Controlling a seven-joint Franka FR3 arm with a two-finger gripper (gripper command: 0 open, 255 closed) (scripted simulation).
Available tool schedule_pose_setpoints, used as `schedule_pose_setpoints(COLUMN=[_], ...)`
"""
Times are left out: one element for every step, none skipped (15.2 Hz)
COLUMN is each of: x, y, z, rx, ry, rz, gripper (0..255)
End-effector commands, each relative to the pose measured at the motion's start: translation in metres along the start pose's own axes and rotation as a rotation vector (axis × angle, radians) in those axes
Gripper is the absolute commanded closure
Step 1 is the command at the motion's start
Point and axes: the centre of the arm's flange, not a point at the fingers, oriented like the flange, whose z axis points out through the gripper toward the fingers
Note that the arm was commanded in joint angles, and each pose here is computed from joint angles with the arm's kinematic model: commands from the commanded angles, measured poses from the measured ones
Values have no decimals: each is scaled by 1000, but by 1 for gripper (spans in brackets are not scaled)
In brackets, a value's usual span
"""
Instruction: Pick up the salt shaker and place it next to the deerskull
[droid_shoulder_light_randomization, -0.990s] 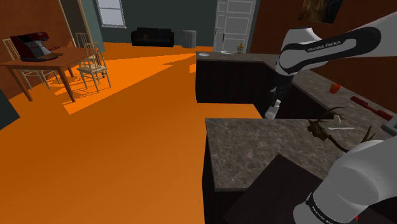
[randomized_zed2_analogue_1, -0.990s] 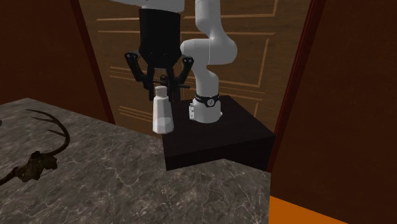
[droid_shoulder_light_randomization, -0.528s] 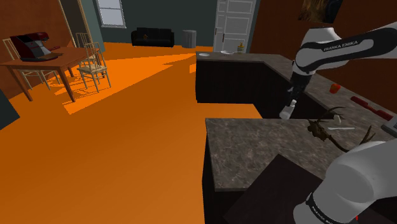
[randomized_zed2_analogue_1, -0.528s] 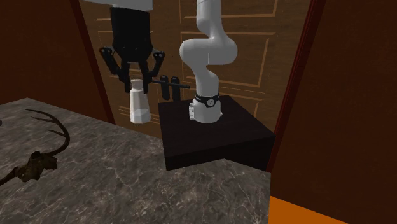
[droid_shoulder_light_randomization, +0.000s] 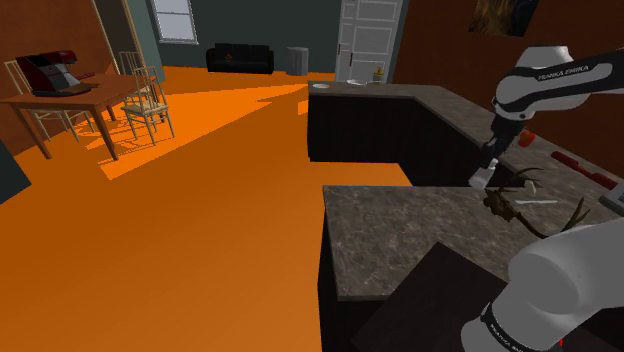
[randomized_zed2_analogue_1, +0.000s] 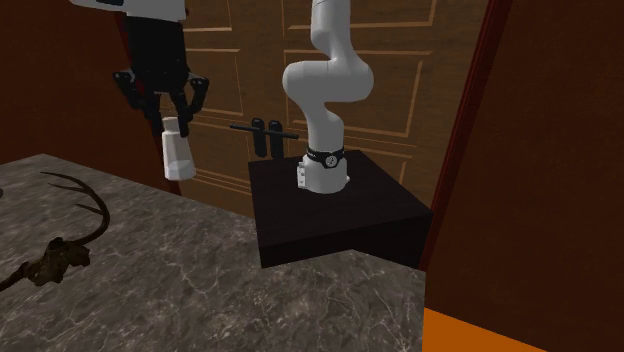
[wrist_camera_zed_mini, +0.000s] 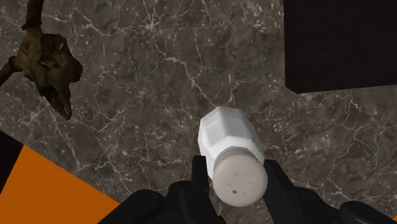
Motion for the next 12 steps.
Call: schedule_pose_setpoints(x=[-17,-24,-32,-39,-46,-53,-61,-68,-75,-82,-90,-97], y=[23,34,45,56,67,78,89,100,111,122,133,144], z=[2,2,3,4,5,6,7,8,9,9,10,11], rx=[0,0,0,0,0,0,0,0,0,0,0,0], ry=[0,0,0,0,0,0,0,0,0,0,0,0], rz=[-2,-2,-2,-2,-2,-2,-2,-2,-2,-2,-2,-2], gripper=[255,255,255,255,255,255,255,255,255,255,255,255])
